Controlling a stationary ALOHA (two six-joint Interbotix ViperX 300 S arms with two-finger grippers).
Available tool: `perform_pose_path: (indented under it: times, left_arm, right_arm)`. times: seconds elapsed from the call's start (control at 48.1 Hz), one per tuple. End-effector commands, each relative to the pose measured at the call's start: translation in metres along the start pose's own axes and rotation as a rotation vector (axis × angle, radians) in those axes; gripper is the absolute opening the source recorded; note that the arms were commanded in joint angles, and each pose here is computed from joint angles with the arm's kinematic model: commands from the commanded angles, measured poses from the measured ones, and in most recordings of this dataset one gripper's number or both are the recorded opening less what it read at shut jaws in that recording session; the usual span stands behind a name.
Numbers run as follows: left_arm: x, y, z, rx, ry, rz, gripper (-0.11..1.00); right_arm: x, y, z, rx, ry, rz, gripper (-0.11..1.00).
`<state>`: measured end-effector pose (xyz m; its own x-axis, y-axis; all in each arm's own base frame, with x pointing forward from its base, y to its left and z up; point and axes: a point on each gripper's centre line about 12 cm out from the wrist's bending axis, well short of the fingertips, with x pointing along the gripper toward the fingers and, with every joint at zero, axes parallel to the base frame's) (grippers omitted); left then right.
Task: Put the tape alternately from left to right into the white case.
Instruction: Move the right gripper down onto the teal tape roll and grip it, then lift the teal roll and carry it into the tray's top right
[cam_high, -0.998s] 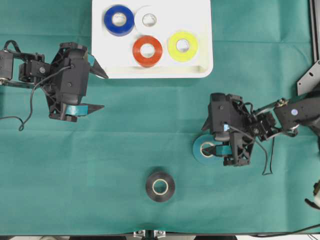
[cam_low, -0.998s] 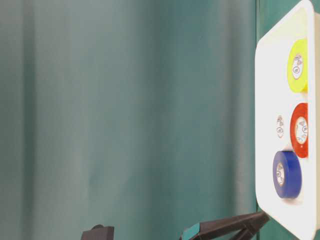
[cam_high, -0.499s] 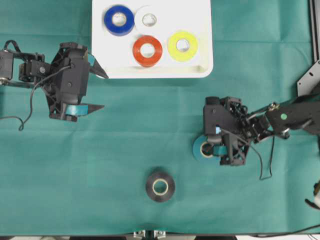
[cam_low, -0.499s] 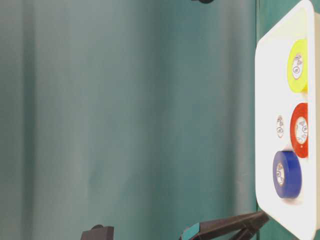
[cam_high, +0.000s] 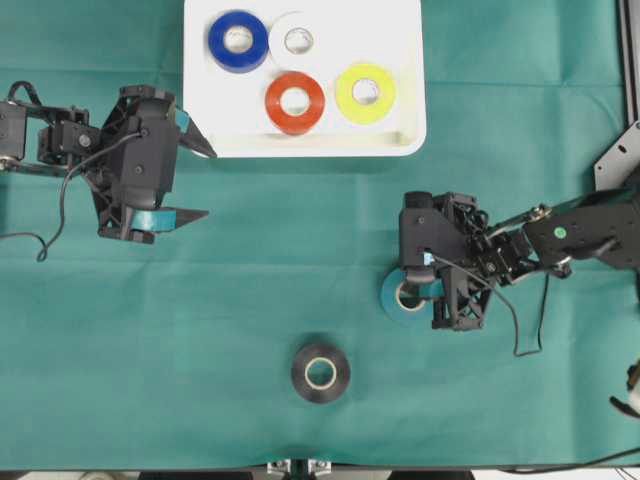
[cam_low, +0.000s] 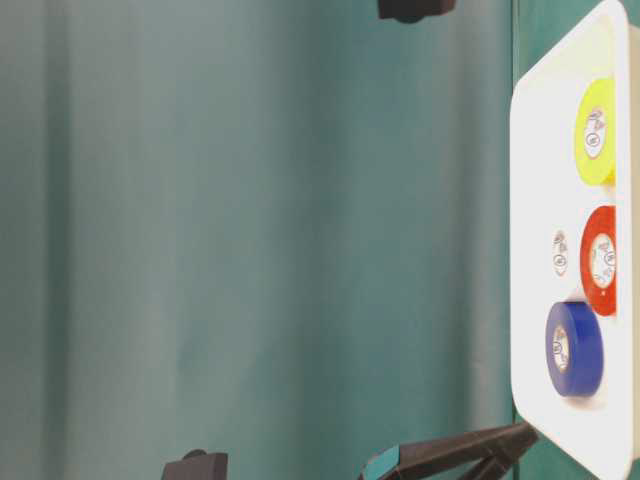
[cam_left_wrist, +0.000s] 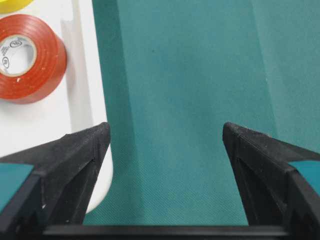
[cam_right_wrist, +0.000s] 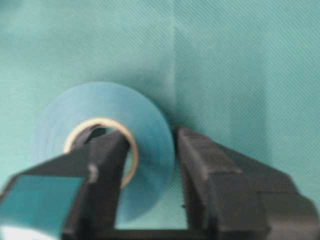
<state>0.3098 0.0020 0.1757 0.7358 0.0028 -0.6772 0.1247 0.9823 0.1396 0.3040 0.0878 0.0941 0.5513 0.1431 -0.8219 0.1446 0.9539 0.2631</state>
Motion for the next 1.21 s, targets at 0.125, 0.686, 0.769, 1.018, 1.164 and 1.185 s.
perform_pose_path:
  times: [0.125,0.686,0.769,1.018,1.164,1.185]
  left_arm:
    - [-0.003,0.000,0.006,-0.002,-0.025,0.002,0.74]
    - [-0.003,0.000,0.006,-0.001,-0.026,0.003,0.74]
    - [-0.003,0.000,0.005,-0.001,-0.023,0.002,0.74]
    - [-0.002,0.000,0.003,-0.001,-0.018,0.001,0.74]
    - [-0.002,0.000,0.003,-0.001,-0.018,0.001,0.74]
    - [-0.003,0.000,0.004,-0.001,-0.020,0.002,0.74]
  right_arm:
    - [-0.009,0.007,0.011,-0.003,-0.043,0.026,0.27]
    - [-0.066,0.006,0.062,0.040,-0.236,0.062,0.27]
    - [-0.069,-0.005,0.068,0.054,-0.246,0.030,0.27]
    - [-0.074,-0.032,0.088,0.016,-0.300,-0.045,0.27]
    - [-0.077,-0.056,0.097,0.020,-0.324,-0.106,0.27]
    - [-0.077,-0.061,0.099,0.026,-0.326,-0.117,0.27]
